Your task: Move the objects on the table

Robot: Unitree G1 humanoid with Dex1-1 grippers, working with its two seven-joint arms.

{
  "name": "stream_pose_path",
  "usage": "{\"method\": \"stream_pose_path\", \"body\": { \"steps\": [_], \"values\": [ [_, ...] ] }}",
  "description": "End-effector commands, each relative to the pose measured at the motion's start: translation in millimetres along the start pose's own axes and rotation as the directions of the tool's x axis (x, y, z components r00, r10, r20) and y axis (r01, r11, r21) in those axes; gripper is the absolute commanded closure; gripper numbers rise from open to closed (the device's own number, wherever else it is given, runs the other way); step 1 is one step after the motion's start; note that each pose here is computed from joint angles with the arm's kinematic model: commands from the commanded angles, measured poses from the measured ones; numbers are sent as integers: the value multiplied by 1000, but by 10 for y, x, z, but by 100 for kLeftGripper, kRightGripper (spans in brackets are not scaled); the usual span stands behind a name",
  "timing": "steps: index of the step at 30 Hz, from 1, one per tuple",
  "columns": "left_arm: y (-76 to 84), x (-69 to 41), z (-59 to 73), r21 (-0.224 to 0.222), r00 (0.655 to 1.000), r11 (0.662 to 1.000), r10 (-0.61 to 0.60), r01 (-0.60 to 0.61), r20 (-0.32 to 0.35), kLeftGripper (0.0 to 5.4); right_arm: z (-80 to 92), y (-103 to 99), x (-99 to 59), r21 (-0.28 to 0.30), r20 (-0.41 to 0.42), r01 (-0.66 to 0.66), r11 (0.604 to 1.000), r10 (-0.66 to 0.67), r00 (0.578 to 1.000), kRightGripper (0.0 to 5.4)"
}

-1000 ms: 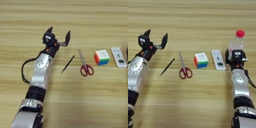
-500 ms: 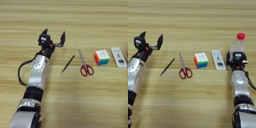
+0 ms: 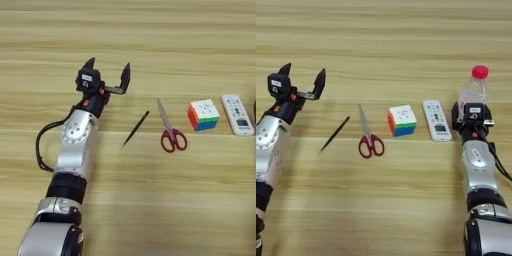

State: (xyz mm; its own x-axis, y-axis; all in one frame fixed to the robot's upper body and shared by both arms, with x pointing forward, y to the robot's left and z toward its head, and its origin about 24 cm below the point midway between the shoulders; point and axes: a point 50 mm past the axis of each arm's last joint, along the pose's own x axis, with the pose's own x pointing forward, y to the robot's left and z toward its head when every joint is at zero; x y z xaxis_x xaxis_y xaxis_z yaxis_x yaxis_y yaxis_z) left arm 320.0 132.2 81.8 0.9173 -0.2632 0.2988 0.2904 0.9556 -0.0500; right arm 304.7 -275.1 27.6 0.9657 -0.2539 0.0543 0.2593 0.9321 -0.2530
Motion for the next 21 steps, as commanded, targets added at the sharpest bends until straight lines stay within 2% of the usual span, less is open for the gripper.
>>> {"method": "stream_pose_path", "body": {
  "steps": [1,12,15,21],
  "values": [
    [7,26,16,8,1000,1000,-1,1,7,0,71,9,44,-11,29,-5,1000,6,1000,184],
    [-4,31,7,6,1000,1000,-3,3,3,0,62,2,40,-8,24,-2,1000,2,1000,62],
    [-4,32,2,4,1000,1000,-4,4,1,0,60,0,39,-6,22,-1,1000,1,1000,10],
    [-6,34,-1,2,1000,1000,-4,4,0,0,61,-6,42,-2,21,2,1000,-2,1000,3]
  ]
}}
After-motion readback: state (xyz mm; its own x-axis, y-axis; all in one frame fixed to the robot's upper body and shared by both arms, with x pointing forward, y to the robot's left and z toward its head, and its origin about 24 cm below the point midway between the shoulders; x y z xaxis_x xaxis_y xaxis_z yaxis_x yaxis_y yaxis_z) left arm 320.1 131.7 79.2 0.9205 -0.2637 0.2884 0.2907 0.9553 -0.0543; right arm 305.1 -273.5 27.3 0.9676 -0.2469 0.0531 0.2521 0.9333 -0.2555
